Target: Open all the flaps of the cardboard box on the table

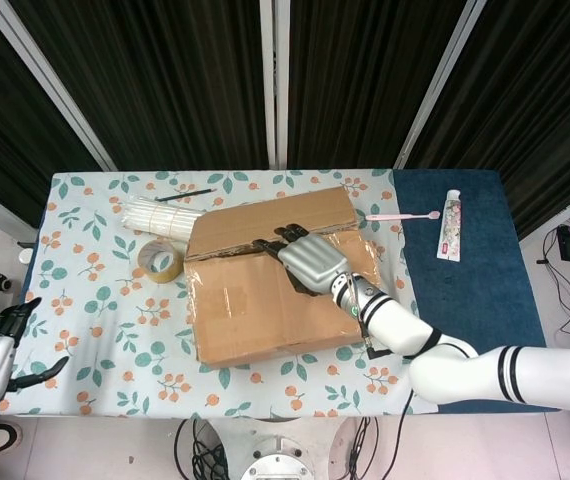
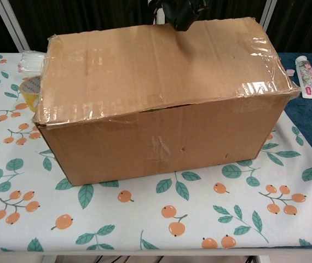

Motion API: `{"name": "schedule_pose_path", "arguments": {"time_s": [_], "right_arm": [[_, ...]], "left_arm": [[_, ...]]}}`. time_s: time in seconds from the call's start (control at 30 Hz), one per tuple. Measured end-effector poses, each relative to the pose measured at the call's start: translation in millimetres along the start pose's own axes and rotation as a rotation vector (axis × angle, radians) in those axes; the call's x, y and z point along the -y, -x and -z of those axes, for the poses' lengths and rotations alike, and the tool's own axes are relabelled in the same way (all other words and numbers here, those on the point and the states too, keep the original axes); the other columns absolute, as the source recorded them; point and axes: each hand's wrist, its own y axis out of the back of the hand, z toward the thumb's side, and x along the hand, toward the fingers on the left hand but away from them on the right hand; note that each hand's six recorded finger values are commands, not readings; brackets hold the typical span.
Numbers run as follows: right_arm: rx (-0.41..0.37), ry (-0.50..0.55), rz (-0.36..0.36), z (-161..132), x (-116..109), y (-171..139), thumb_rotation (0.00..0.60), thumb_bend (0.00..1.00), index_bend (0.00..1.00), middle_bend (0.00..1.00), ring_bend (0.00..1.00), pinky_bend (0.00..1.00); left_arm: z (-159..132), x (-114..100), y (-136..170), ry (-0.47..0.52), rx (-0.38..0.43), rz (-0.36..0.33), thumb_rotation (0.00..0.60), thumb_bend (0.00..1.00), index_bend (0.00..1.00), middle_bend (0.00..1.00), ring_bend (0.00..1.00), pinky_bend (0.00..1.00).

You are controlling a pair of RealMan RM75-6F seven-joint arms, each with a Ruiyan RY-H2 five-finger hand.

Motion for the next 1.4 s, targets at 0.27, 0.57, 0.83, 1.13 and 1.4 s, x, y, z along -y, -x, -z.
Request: {"name": "schedule_pose_path", "arguments": {"time_s": [0.27,0.57,0.83,1.13,1.4], "right_arm": [[-0.043,0.124,0.03,-3.6,-24.9,-29.3,0.6,0.88,0.0,0.41,0.01,0.0],[-0.093,0.192,0.062,-4.1,-38.4,-79.6,0.6,0.81,0.0,0.46,0.03,0.0],[-0.126,0.158,0.093,-1.1,-33.0,-124.9,0.6,0.79,0.0,0.46,0.03,0.0],[-0.193,0.112,0.174,-2.9,-32.4,-183.9,0.6,0.78,0.0,0.46,0.04,0.0],[-0.234,0.13,0.36,9.2,-54.2,-233.4,0.6,0.84,0.03,0.36,0.04,0.0]], "left_arm": [[-5.6,-1.1,-3.0,0.004,0.008,0.009,0.249,0.14,0.08,0.14,0.13,0.24],[-11.2,-1.1,-4.8,0.002,0.014,0.02,0.247,0.14,0.08,0.14,0.13,0.24],[-14.7,0.8,-5.7,0.002,0.019,0.032,0.248,0.14,0.08,0.14,0.13,0.24],[-19.3,-0.8,-4.8,0.03,0.025,0.043,0.25,0.15,0.08,0.14,0.13,0.24],[-23.9,-0.5,-4.5,0.024,0.04,0.047,0.249,0.14,0.08,0.14,0.13,0.24]]}}
